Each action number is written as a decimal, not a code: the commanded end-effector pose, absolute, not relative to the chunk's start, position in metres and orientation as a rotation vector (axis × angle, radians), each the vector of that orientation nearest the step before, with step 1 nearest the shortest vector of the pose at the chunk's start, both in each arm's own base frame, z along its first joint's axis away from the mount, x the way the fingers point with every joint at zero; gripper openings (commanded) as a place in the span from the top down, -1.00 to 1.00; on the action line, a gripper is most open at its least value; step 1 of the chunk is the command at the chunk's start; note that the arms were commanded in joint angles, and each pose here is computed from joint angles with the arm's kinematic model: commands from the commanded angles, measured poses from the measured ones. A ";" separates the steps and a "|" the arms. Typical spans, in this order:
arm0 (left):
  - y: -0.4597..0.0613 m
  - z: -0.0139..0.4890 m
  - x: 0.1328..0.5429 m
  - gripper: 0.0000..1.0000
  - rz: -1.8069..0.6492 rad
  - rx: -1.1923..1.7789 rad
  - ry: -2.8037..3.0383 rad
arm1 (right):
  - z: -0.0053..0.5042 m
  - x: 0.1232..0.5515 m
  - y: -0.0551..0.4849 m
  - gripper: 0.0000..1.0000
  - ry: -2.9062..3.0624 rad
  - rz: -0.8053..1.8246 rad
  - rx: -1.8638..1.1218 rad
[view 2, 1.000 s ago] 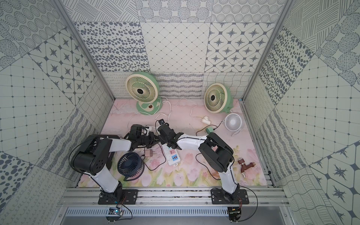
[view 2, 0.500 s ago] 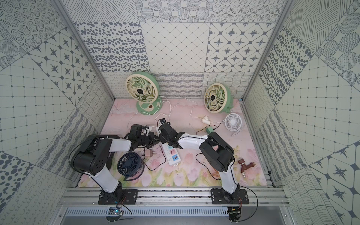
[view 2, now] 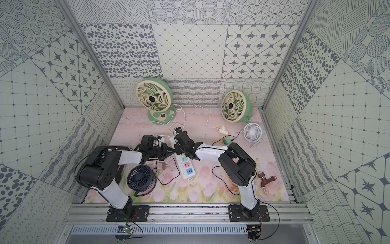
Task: Unplug the desk fan from the power strip
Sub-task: Remove the plug from the socket.
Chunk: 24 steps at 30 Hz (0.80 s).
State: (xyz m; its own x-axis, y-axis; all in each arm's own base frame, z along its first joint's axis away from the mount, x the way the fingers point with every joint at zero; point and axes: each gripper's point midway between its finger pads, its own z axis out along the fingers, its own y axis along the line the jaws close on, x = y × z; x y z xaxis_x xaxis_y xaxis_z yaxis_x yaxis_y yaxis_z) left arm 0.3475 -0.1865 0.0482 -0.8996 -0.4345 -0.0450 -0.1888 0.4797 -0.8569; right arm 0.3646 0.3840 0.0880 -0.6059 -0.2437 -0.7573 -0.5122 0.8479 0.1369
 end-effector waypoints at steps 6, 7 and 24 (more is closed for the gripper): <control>-0.166 0.042 0.332 1.00 -1.186 -0.589 2.539 | 0.150 0.380 0.393 1.00 2.108 0.494 -0.553; -0.165 0.046 0.331 1.00 -1.178 -0.583 2.530 | 0.151 0.380 0.396 1.00 2.105 0.508 -0.563; -0.118 0.134 0.307 1.00 -0.904 -0.545 2.302 | 0.147 0.398 0.484 1.00 2.147 0.807 -0.727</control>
State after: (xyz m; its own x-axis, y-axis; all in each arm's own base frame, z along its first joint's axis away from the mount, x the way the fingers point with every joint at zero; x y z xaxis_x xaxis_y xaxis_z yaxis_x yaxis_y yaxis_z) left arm 0.3212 -0.1450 0.1418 -0.7788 -0.5386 -0.3214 -0.0814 0.5949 -0.7997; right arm 0.4024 0.4700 0.1523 -0.5538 -0.2366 -0.7983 -0.6687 0.6976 0.2571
